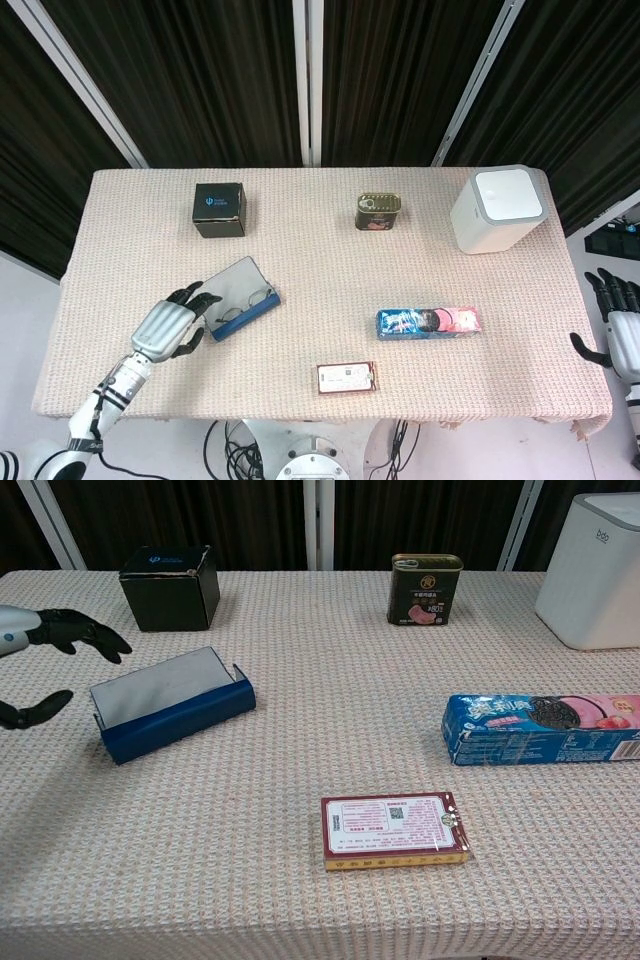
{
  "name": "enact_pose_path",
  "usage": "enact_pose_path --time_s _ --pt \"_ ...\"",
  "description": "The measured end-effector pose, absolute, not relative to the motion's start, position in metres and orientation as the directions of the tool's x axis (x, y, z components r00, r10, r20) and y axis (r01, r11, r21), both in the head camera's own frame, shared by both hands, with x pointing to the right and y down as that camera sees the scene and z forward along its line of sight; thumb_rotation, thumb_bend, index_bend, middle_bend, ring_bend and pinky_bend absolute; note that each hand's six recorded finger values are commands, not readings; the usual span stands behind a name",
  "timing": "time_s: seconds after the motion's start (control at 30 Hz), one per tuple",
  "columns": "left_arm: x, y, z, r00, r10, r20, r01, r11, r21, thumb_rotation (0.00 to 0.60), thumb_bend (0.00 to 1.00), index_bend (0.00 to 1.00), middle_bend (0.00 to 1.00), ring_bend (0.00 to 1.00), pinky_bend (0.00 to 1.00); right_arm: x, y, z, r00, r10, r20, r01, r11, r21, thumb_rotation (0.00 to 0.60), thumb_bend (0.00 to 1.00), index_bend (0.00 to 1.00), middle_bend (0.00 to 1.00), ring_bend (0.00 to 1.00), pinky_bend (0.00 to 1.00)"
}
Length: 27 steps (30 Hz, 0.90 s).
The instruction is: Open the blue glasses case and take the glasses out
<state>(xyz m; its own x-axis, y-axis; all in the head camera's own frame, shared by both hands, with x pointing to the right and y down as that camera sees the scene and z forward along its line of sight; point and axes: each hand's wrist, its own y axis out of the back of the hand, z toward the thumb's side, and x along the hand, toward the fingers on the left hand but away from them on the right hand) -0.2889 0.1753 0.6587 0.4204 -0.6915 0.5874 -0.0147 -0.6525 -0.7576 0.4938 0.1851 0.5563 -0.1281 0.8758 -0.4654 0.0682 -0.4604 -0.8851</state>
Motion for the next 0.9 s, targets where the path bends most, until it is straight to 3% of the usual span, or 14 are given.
enact_pose_path --time_s 0.43,0.9 --pt "-0.283 0.194 0.679 0.437 -0.612 0.659 0.016 -0.727 -0.686 0.600 0.55 0.14 0.24 0.03 0.19 0.496 0.185 0.554 -0.133 0.877 -0.462 0.075 -0.456 -0.887 0.600 0.24 0.00 0.00 0.00 0.00" --pt "-0.258 0.210 0.671 0.489 -0.567 0.663 -0.004 -0.762 -0.648 0.600 0.55 0.14 0.34 0.04 0.19 0.498 0.185 0.555 -0.134 0.877 -0.462 0.081 -0.454 -0.887 0.600 0.24 0.00 0.00 0.00 0.00"
